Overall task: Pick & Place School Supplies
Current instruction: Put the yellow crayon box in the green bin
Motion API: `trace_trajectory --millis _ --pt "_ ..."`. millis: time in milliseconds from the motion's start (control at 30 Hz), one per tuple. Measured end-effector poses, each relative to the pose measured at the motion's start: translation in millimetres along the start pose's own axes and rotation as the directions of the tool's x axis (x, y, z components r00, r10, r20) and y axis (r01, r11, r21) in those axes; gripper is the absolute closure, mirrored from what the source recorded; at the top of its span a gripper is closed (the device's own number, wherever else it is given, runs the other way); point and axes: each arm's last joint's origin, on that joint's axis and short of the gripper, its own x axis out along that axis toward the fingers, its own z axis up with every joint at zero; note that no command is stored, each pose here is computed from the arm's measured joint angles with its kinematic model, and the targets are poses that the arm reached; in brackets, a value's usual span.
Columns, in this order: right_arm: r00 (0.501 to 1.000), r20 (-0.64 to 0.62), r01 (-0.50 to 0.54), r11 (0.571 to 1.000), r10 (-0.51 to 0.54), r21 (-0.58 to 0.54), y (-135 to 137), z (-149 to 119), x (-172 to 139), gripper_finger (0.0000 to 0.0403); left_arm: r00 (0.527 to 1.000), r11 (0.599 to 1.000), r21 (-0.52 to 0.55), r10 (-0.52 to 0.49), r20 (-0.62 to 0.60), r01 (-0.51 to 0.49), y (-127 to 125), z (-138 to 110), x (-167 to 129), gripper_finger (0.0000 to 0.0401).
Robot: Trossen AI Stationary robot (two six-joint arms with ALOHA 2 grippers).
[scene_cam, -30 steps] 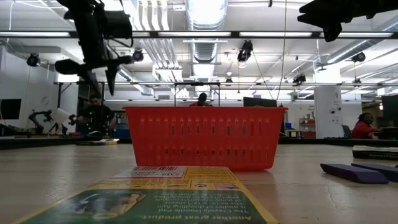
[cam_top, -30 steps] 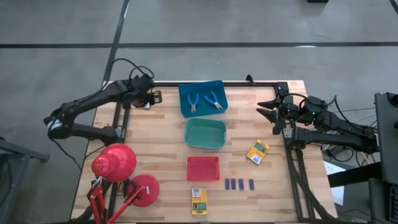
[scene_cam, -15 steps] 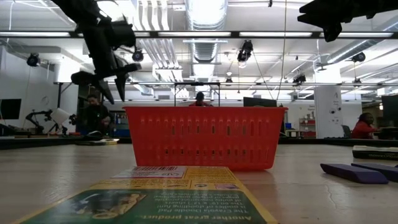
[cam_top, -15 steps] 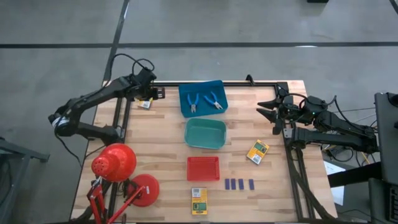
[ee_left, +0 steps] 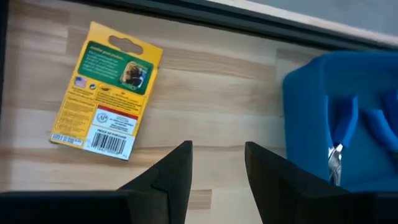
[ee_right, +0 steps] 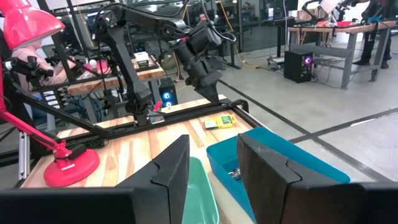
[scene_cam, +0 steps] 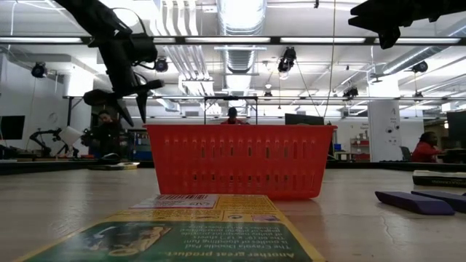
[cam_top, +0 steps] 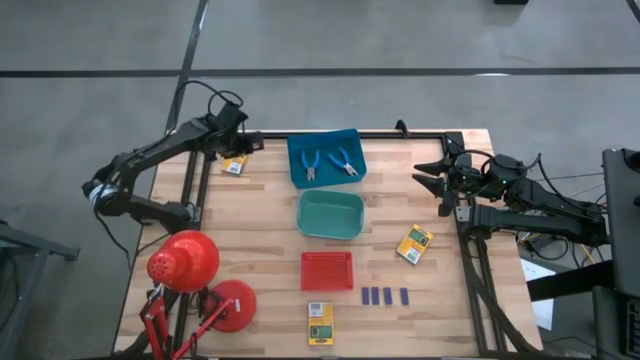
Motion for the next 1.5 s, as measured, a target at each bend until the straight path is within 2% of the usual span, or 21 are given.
trace_trajectory --millis 300,400,467,533,700,800,1000,1100,1367,1500 --pt "1.0 0.0 0.001 1.0 -0.001 0.0 0 0 0 0.0275 0.998 0.998 0.023 -0.051 -0.027 0.051 -3 -1 0 0.025" --pt "1.0 0.0 0.0 1.0 0.0 0.0 0 0 0 0.0275 0.998 0.998 -0.043 -0.055 -0.028 0.053 -5 -2 -2 0.025" --pt "1.0 0.0 0.0 1.0 0.0 0.0 0 0 0 0.0275 0.999 0.991 -0.132 -0.036 -0.033 0.031 -5 -5 -2 0.025" --pt "1.0 0.0 0.0 1.0 0.0 0.0 0 0 0 0.0275 0.999 0.985 -0.169 -0.024 -0.022 0.02 -7 -8 -2 0.025" --pt "1.0 0.0 0.0 1.0 0.0 0.0 0 0 0 0.0275 0.998 0.997 -0.082 0.0 0.069 0.006 -21 -16 -9 0.025" --pt "1.0 0.0 0.0 1.0 0.0 0.0 0 0 0 0.0275 0.988 0.997 -0.077 0.025 0.153 -0.013 -29 -22 -17 0.0252" --pt "1.0 0.0 0.0 1.0 0.0 0.0 0 0 0 0.0275 0.957 0.963 -0.25 0.159 0.243 -0.096 -31 -50 -17 0.0285" --pt "1.0 0.0 0.0 1.0 0.0 0.0 0 0 0 0.0275 0.93 0.955 -0.269 0.205 0.305 -0.123 -28 -65 -6 0.0306" --pt "1.0 0.0 0.0 1.0 0.0 0.0 0 0 0 0.0275 0.934 0.962 -0.238 0.204 0.295 -0.135 -20 -79 16 0.0326" --pt "1.0 0.0 0.0 1.0 0.0 0.0 0 0 0 0.0275 0.926 0.95 -0.278 0.226 0.304 -0.141 -14 -82 20 0.0324"
